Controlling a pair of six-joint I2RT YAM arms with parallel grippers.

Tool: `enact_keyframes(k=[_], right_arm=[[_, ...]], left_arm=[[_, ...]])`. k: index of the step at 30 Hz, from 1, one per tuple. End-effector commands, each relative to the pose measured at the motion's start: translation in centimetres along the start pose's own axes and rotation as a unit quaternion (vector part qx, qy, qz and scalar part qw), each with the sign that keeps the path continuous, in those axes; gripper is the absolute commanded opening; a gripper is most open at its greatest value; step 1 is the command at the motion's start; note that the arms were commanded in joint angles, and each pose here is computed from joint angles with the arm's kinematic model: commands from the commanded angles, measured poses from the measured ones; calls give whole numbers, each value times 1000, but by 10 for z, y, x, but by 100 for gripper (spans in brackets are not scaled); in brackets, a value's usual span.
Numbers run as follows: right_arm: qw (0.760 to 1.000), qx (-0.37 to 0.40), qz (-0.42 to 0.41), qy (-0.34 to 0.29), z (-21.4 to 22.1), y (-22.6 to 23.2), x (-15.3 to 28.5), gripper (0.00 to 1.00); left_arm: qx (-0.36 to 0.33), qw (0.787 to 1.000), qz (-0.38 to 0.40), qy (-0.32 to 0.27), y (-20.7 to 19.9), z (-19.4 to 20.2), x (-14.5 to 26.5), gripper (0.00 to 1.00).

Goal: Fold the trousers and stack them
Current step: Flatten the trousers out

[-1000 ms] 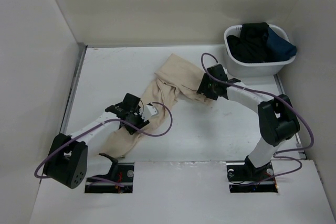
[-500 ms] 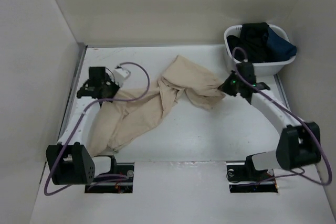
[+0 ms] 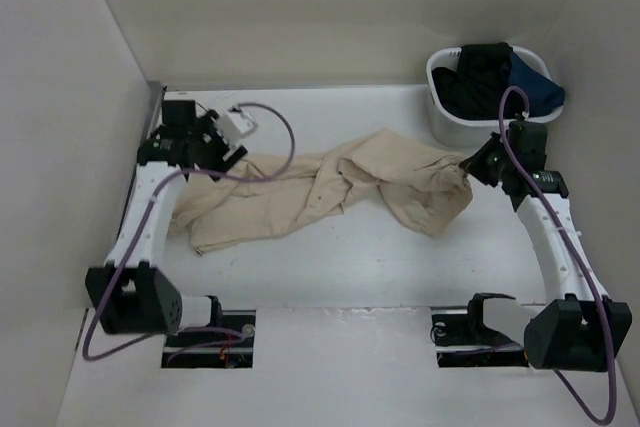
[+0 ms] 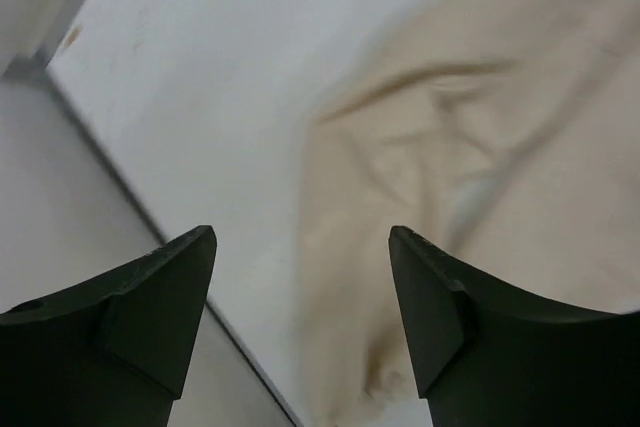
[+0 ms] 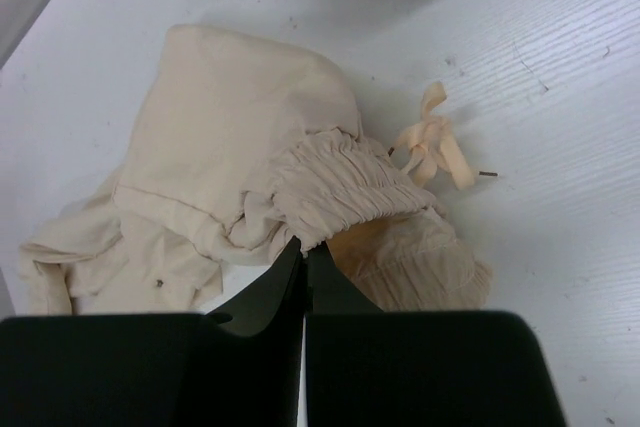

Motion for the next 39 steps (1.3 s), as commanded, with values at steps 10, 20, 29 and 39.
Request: enact_keyframes(k=[10,20,29,39], right_arm=[[995,3,-26,-95,-70,6,30,0],[992,-20,-14,-123,-84,-12,40,0],[992,-26,-20,-123,-84,-13,38,0],[993,-28,-24,-112,-78,-14,36,0]], left_arm=[[-190,939,262,120,-181,110,13,56],[-257,924,237,155,-180,115,-20,55],[-241,925,237,175,-170,136,-31,38],[-177,959,169,141,-118,105,-31,13]])
Point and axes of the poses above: each gripper's point midway between its finger pads, its own x axis back along the fingers, its own y axis along the line the jaws close on, z = x × y, the point moved 3 cm from there along x, back along the fingers, and after that the axes turned 7 degrees about -x, right-handed, at the moved point
